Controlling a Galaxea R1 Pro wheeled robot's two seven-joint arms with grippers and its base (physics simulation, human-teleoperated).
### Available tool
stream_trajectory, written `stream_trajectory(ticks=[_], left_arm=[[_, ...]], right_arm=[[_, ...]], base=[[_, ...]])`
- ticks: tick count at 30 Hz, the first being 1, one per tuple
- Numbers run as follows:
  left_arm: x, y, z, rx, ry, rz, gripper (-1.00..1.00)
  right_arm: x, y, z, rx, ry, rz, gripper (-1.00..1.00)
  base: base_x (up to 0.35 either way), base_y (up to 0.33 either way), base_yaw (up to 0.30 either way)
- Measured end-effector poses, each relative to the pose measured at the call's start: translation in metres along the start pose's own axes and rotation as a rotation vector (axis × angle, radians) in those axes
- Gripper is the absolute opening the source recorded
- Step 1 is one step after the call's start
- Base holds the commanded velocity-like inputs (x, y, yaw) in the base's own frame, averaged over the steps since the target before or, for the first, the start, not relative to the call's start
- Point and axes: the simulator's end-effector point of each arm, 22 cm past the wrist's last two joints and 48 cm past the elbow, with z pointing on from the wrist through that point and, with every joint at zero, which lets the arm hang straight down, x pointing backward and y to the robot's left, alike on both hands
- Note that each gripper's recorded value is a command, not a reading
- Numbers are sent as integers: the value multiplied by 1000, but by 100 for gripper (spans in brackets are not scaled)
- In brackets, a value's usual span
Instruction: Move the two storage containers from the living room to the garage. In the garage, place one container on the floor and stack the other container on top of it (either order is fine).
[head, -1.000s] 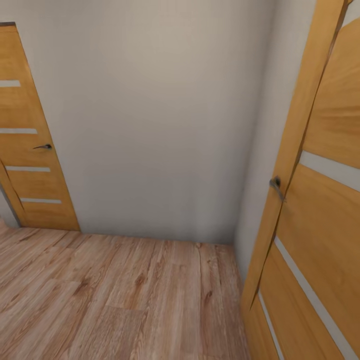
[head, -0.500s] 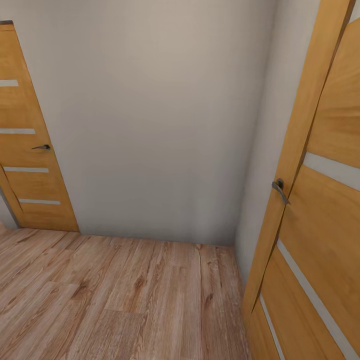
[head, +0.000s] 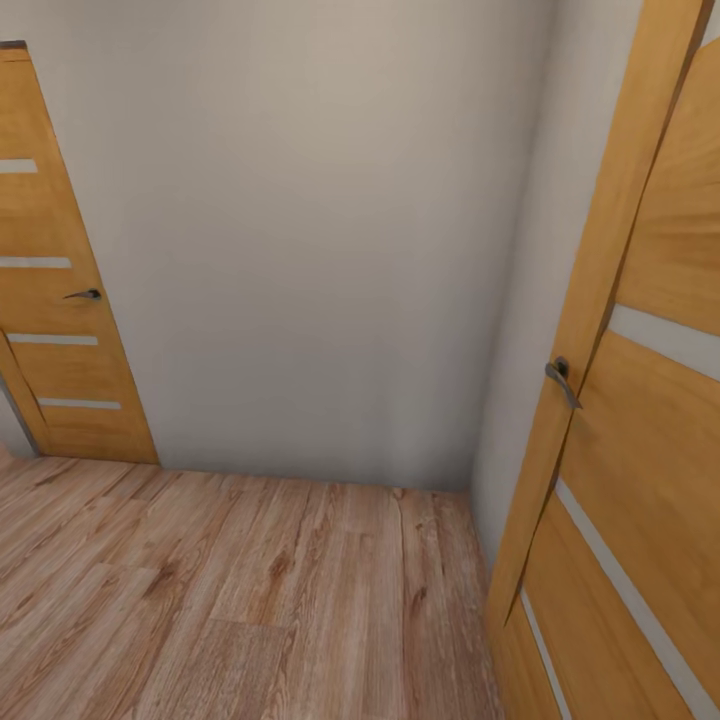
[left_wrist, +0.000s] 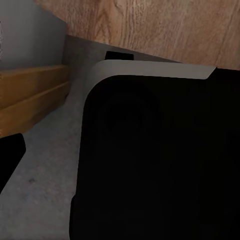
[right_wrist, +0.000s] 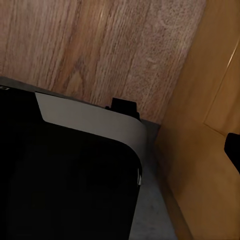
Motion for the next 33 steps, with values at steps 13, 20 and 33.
stream_trajectory(ticks=[13, 20, 33], left_arm=[[0, -1, 0, 1, 0, 0, 100], [0, 0, 0, 0, 0, 0, 100], [1, 0, 0, -1, 2, -1, 100]], right_arm=[[0, 0, 0, 0, 1, 0, 100], [1, 0, 0, 0, 0, 0, 100], [1, 0, 0, 0, 0, 0, 100]], base=[[0, 28, 0], [73, 3, 0], [306, 0, 0]])
